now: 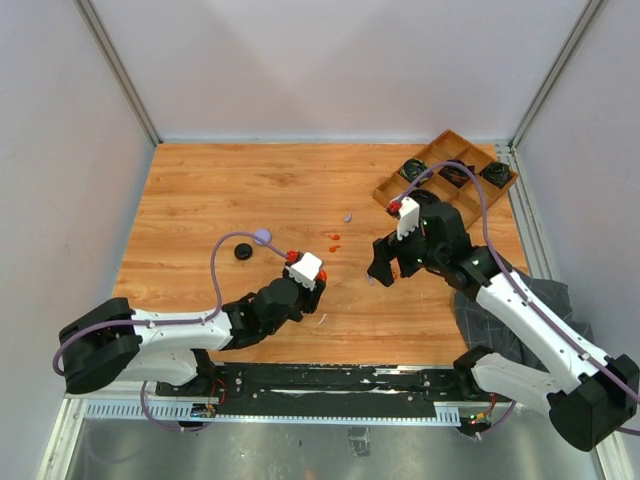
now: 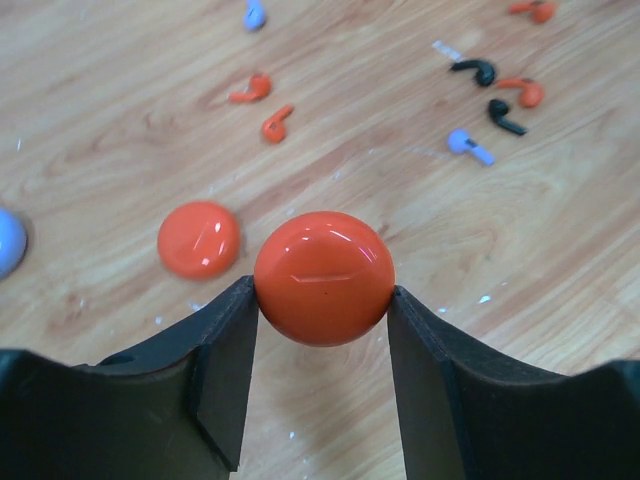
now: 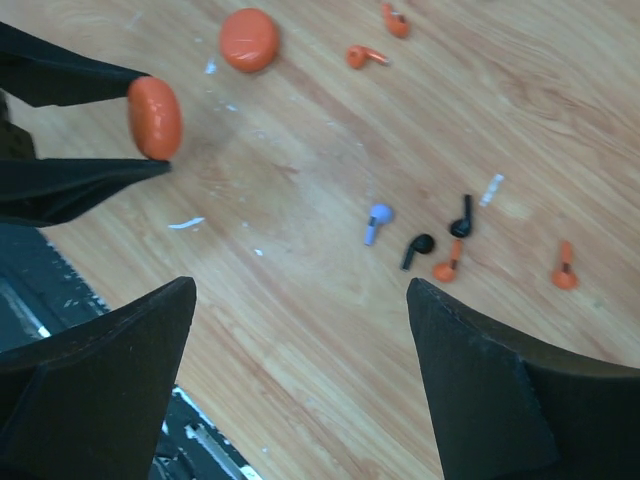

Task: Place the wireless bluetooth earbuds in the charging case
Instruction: Pick up the charging case at the center of the board.

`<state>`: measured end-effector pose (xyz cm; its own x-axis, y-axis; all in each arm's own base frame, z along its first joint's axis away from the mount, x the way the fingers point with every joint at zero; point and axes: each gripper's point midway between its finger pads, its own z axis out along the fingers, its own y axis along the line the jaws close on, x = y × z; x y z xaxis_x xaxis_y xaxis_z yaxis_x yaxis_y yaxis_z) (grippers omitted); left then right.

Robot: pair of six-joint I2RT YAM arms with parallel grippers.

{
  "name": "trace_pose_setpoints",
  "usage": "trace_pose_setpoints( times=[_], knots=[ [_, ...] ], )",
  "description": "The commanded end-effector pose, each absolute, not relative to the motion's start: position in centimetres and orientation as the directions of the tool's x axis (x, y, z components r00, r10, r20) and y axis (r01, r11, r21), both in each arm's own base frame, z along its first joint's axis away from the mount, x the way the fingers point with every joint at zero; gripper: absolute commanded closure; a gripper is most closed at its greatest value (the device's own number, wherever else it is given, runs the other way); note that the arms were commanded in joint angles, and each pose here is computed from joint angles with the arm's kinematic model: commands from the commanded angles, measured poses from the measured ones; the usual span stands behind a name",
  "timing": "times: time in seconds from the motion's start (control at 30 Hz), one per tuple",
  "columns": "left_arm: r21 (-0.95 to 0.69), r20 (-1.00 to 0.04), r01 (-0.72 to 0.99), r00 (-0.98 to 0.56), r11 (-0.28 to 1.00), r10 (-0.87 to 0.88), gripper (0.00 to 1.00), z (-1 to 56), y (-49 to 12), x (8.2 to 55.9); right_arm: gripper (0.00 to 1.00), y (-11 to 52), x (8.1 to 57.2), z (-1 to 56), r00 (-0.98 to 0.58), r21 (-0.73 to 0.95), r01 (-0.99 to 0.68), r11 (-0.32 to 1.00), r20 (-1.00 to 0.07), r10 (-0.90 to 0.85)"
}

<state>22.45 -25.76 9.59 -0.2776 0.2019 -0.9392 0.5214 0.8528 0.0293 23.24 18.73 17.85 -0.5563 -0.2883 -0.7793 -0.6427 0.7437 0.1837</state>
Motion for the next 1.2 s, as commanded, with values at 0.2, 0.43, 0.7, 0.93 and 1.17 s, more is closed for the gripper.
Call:
trace_pose_setpoints(
  times=[0.2,0.43,0.7,0.93,1.17],
  knots=[
    [0.151,-0.988,0.736,0.107,0.660,0.108,0.62,15.8,-29.3,19.8,0.19,25.1,21.6,20.8,-0.554,0.347,-0.743,0.573,-0.799,-0.234],
    [0.245,-0.967,0.769,0.238,0.591,0.093,0.63,17.2,-30.0,18.6,0.29,27.6,20.6,21.4,-0.564,0.392,-0.767,0.508,-0.790,-0.240],
    [0.265,-0.960,0.773,0.265,0.576,0.087,0.63,17.7,-30.3,18.4,0.40,29.2,19.6,20.5,-0.580,0.411,-0.774,0.481,-0.765,-0.279],
    [0.268,-0.960,0.781,0.269,0.564,0.084,0.63,17.7,-30.5,18.2,0.55,30.0,19.1,19.8,-0.590,0.419,-0.775,0.472,-0.747,-0.305],
    [0.260,-0.962,0.785,0.263,0.562,0.077,0.54,17.7,-30.4,18.0,0.86,30.2,19.0,20.3,-0.568,0.407,-0.794,0.452,-0.762,-0.311]
  ],
)
